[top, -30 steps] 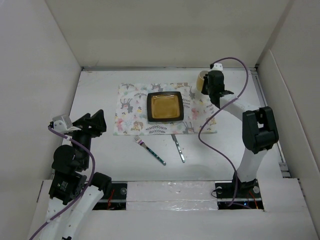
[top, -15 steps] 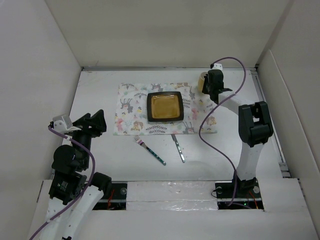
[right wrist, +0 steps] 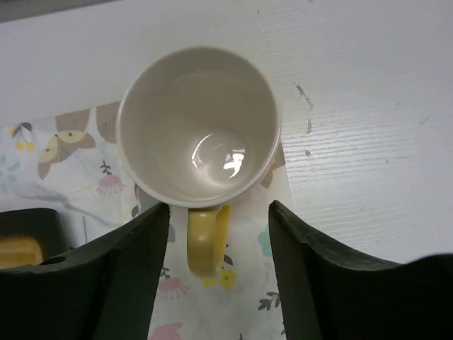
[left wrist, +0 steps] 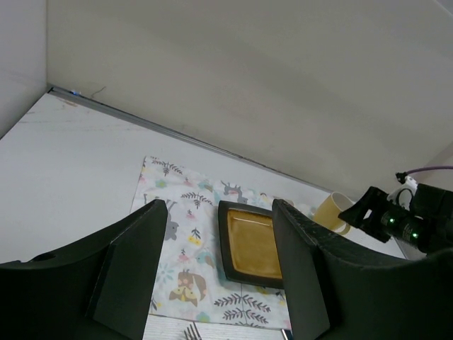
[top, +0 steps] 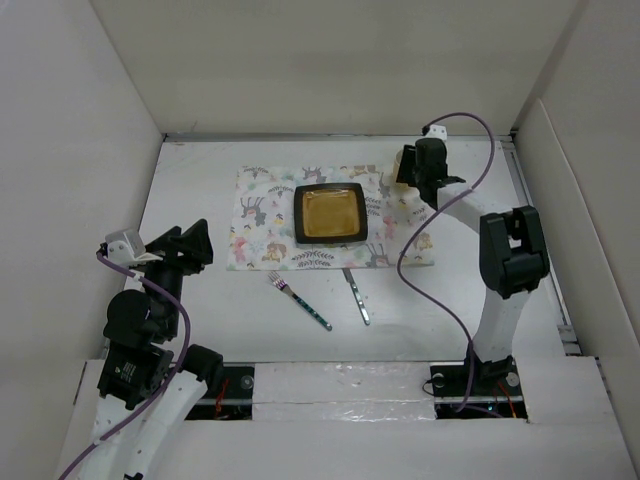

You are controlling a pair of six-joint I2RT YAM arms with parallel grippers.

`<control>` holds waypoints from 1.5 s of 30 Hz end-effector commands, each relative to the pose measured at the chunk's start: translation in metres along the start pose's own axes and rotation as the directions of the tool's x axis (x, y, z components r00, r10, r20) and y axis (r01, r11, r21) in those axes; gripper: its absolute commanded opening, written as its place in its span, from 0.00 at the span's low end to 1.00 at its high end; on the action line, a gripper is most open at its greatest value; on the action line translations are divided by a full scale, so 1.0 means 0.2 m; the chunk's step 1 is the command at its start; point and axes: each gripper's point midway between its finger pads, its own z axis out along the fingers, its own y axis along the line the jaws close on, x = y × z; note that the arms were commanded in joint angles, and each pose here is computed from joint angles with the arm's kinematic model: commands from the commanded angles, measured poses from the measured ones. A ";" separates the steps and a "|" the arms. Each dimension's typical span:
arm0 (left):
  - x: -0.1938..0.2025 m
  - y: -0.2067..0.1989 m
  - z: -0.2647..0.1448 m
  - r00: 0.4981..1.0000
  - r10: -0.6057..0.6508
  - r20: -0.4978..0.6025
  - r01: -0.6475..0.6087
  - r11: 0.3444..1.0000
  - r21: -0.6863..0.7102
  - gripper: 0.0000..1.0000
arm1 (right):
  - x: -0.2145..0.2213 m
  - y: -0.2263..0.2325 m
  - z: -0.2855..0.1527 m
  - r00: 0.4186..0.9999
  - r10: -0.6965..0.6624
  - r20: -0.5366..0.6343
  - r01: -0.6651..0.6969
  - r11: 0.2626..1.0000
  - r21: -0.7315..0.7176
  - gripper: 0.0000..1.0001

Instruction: Set the dinner table for one person

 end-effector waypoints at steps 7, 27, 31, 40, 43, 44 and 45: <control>-0.05 -0.03 0.00 0.999 -0.013 0.041 0.011 0.999 0.033 0.42 | -0.26 0.18 -0.60 0.980 0.115 0.161 -0.091 0.984 -0.150 0.24; -0.06 -0.04 -0.01 0.999 -0.023 0.040 0.021 0.999 0.043 0.41 | 1.08 0.57 -1.38 0.929 -0.288 -0.231 0.165 0.884 -0.438 0.60; -0.06 -0.03 -0.01 0.999 -0.022 0.045 0.020 0.999 0.030 0.47 | 1.17 0.59 -1.32 0.897 -0.357 -0.260 0.236 0.886 -0.400 0.60; -0.06 -0.04 -0.01 0.999 -0.026 0.039 0.024 0.999 0.034 0.48 | 1.24 0.56 -1.27 0.863 -0.420 -0.279 0.328 0.889 -0.320 0.48; -0.06 -0.02 -0.01 0.999 -0.023 0.045 0.022 1.000 0.019 0.48 | 1.26 0.54 -1.27 0.853 -0.426 -0.301 0.335 0.890 -0.310 0.37; -0.06 -0.02 -0.01 0.999 -0.026 0.046 0.025 1.000 0.017 0.48 | 1.28 0.55 -1.28 0.846 -0.432 -0.314 0.331 0.886 -0.325 0.34; -0.06 -0.02 -0.01 0.999 -0.026 0.045 0.025 0.999 0.020 0.48 | 1.30 0.54 -1.27 0.844 -0.433 -0.317 0.332 0.885 -0.326 0.33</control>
